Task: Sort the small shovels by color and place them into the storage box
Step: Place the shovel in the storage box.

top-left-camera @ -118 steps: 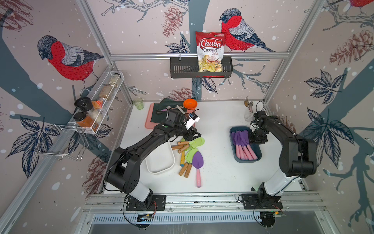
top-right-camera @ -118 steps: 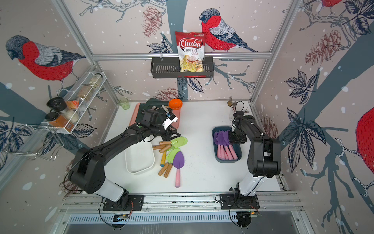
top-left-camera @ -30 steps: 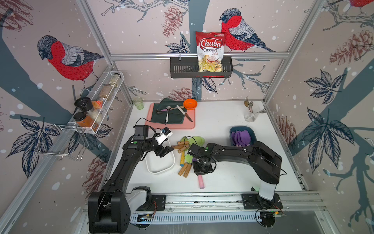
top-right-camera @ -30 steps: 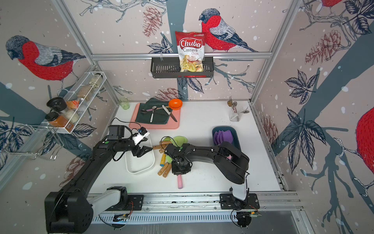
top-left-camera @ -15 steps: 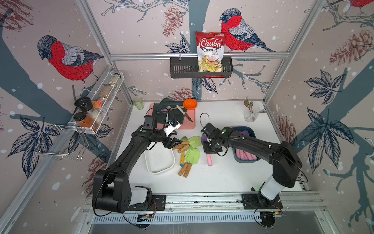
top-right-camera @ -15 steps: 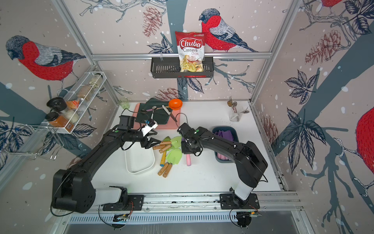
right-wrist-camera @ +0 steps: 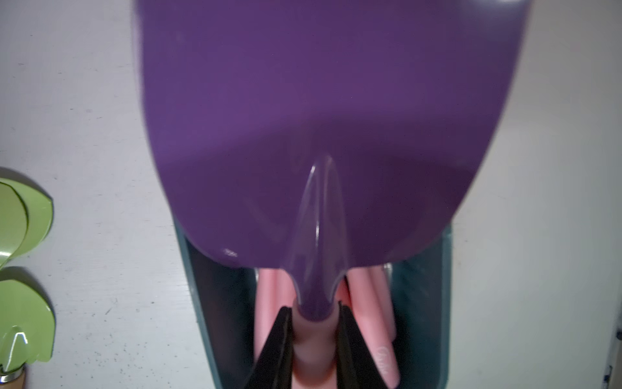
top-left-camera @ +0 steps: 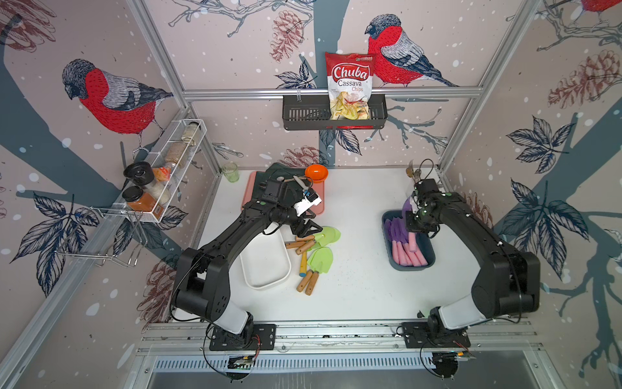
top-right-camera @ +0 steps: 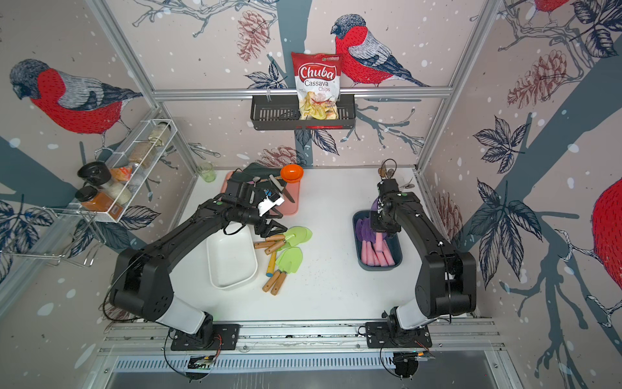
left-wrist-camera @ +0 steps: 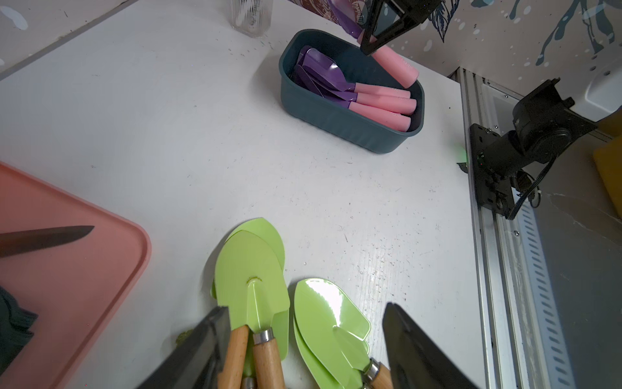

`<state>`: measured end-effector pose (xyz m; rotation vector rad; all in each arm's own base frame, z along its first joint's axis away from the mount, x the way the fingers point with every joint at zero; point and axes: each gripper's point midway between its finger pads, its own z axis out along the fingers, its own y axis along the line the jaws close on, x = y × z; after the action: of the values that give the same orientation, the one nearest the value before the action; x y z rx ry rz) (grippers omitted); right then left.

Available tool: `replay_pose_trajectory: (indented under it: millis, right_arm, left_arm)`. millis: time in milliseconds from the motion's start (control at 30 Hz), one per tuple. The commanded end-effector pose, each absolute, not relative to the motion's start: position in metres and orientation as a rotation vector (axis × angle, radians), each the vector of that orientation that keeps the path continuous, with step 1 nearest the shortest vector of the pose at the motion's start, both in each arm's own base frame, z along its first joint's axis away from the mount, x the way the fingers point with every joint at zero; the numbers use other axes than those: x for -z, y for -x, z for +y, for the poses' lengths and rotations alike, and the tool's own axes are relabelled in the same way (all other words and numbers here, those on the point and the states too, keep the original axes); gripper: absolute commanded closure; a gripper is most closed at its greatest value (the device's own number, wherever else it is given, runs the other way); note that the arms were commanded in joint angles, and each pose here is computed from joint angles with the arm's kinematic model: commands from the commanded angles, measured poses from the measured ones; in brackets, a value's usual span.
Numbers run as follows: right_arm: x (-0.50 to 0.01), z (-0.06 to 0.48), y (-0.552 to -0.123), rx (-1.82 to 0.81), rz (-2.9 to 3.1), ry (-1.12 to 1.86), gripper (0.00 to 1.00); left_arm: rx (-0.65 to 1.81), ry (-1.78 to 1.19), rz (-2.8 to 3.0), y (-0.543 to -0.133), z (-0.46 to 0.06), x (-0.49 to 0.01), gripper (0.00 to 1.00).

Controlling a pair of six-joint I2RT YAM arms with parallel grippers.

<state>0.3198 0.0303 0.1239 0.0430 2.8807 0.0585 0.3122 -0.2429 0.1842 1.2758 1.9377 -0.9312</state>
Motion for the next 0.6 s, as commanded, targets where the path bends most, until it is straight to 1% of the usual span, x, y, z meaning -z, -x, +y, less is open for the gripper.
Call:
replay_pose_trajectory:
  millis: [0, 133, 333, 567]
  right_arm:
    - [-0.124, 0.011, -0.316, -0.04, 2.906, 0.005, 0.9]
    - [-0.117, -0.001, -0.314, 0.003, 2.912, -0.001, 0.87]
    - [-0.111, 0.009, -0.311, -0.061, 2.919, 0.079, 0.82]
    - [-0.106, 0.006, -0.311, -0.03, 2.932, 0.112, 0.8]
  left_arm:
    - [0.94, -1.275, 1.941, -0.312, -0.247, -0.185, 0.25]
    - [0.938, -1.282, 1.952, -0.311, -0.248, -0.181, 0.24]
    - [0.943, -1.288, 1.97, -0.31, -0.249, -0.174, 0.24]
    - [0.925, -1.3, 1.974, -0.309, -0.251, -0.172, 0.25]
